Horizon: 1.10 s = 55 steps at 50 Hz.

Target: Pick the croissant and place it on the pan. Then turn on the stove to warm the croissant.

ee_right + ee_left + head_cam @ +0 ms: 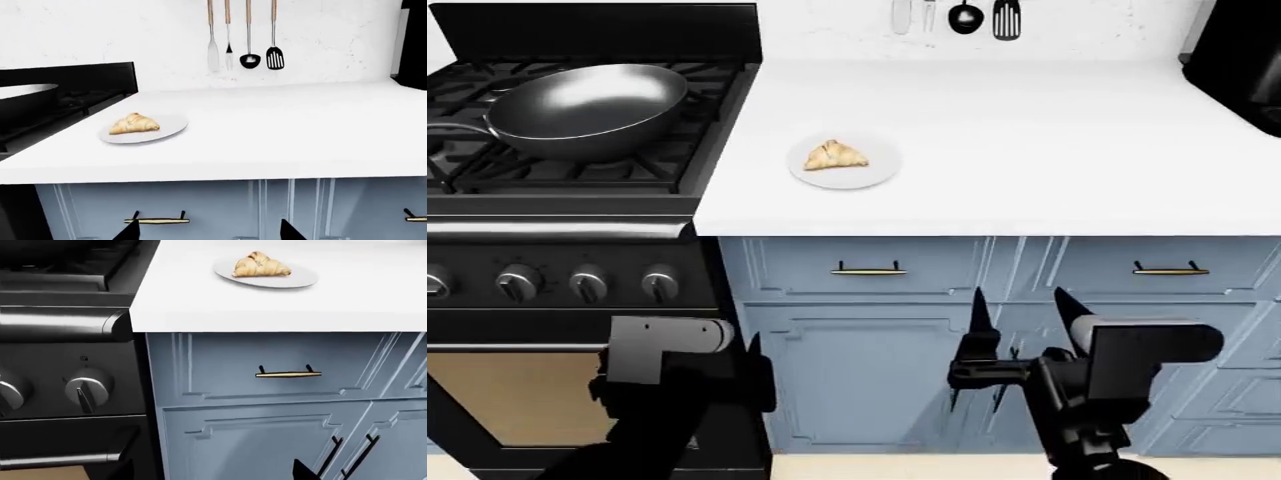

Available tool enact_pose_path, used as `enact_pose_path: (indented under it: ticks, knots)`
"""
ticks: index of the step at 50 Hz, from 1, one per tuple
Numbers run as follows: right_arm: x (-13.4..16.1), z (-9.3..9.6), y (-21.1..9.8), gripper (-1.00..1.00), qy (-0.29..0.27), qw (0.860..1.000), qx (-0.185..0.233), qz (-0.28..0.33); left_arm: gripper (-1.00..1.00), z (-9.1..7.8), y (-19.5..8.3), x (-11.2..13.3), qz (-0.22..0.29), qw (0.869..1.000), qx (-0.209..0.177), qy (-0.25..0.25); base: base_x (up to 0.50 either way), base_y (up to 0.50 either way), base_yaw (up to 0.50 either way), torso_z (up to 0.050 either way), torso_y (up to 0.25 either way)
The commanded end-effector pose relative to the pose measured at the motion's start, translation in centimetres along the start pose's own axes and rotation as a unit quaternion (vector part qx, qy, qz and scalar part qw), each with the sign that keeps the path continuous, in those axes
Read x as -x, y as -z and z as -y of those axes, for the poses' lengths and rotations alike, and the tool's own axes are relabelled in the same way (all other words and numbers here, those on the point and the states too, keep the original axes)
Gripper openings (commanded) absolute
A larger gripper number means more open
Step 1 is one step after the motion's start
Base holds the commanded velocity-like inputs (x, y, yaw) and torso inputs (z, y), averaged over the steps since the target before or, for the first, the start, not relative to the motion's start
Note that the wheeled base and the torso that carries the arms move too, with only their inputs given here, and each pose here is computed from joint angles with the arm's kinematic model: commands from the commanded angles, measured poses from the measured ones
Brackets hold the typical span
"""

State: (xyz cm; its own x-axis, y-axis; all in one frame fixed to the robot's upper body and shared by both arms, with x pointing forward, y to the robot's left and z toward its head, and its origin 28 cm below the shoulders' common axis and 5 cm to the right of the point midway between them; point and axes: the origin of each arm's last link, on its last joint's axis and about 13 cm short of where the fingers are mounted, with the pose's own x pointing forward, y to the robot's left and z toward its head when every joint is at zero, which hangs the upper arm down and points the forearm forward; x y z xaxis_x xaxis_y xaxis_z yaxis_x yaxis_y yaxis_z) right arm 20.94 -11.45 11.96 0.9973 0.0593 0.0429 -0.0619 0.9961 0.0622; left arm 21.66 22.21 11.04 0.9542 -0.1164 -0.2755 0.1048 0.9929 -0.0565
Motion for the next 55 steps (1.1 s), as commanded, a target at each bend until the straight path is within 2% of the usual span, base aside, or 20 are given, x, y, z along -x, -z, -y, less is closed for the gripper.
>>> enact_pose_path:
  ticks: [1, 13, 51, 55]
  knots:
    - [0.7, 0.2, -3.1, 1.0, -0.019, 0.999, 0.012, 0.032, 1.0, -0.4, -3.8, 1.4, 0.003, 1.0, -0.02, 0.023, 0.26, 0.0, 0.0, 0.0, 0.0]
    - [1.4, 0.3, -3.9, 1.0, -0.026, 0.998, 0.019, 0.048, 1.0, -0.3, -4.8, 2.0, 0.009, 0.999, -0.028, 0.024, 0.48, 0.0, 0.0, 0.0, 0.0]
    - [1.4, 0.2, -4.1, 1.0, -0.03, 0.998, 0.023, 0.056, 1.0, -0.2, -5.0, 2.1, 0.018, 0.998, -0.047, 0.034, 0.5, 0.0, 0.0, 0.0, 0.0]
    - [1.6, 0.0, -4.2, 1.0, -0.04, 0.997, 0.028, 0.06, 1.0, -0.3, -5.1, 1.9, 0.021, 0.998, -0.041, 0.045, 0.08, 0.0, 0.0, 0.0, 0.003]
